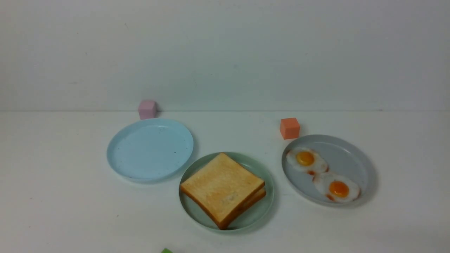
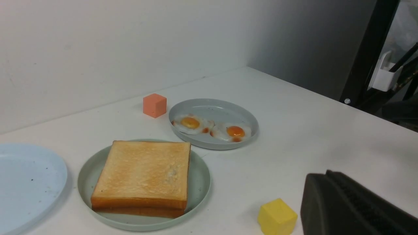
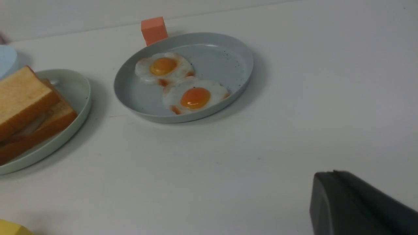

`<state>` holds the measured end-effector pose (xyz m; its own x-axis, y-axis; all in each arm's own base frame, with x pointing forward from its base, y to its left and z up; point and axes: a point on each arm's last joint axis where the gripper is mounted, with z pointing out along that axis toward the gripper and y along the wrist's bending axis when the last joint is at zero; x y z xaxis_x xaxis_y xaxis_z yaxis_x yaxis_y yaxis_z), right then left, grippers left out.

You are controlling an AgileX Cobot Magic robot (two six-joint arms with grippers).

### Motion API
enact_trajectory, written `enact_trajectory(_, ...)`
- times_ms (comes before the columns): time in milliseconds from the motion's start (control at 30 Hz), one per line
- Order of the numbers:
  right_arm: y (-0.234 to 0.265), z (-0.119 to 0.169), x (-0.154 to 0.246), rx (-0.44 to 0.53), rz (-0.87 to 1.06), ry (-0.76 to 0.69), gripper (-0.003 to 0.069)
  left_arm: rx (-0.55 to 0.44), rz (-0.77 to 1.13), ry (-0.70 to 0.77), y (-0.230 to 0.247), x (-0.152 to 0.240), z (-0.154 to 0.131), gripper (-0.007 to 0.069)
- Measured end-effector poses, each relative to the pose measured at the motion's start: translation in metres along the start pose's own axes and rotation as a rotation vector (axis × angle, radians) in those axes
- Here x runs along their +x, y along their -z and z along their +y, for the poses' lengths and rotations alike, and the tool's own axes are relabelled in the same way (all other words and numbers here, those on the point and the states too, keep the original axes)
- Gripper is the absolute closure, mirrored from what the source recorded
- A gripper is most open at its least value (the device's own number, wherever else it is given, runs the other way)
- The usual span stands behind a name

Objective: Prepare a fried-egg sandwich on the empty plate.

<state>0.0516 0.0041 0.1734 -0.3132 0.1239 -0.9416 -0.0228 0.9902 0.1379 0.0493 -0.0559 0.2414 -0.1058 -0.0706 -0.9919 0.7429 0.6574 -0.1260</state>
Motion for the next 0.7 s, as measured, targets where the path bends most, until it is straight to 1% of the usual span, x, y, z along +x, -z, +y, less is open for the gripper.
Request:
enact_trajectory(300,0.0,0.0,0.0,0.0,0.0,-0.001,0.0657,-0.012,-0.015,-0.001,0.0,-0.001,0.001,0.0627)
enact_trajectory(333,0.0,0.0,0.0,0.0,0.0,-0.001,0.0656,-0.065,-0.039,0.01,0.001,-0.003,0.005,0.0638)
enact_trajectory(400,0.0,0.0,0.0,0.0,0.0,-0.001,0.0655,-0.158,-0.074,0.036,0.004,-0.005,0.011,0.0638)
enact_trajectory(433,0.0,0.0,0.0,0.0,0.0,-0.001,0.0655,-0.22,-0.096,0.045,0.007,-0.006,0.015,0.0638)
enact_trajectory(467,0.0,0.0,0.0,0.0,0.0,-0.001,0.0655,-0.232,-0.102,0.046,0.008,-0.006,0.016,0.0638)
enact_trajectory(500,0.0,0.0,0.0,0.001,0.0,-0.001,0.0653,-0.351,-0.136,0.048,0.015,-0.004,0.023,0.0638)
enact_trajectory(567,0.0,0.0,0.0,0.001,0.0,-0.001,0.0652,-0.474,-0.158,0.048,0.022,0.003,0.029,0.0638)
enact_trajectory(633,0.0,0.0,0.0,0.001,0.0,-0.001,0.0651,-0.547,-0.165,0.057,0.026,0.013,0.032,0.0638)
enact_trajectory(667,0.0,0.0,0.0,0.001,0.0,-0.001,0.065,-0.598,-0.17,0.067,0.029,0.021,0.035,0.0638)
enact_trajectory(700,0.0,0.0,0.0,0.001,0.0,-0.001,0.065,-0.614,-0.165,0.073,0.029,0.025,0.037,0.0638)
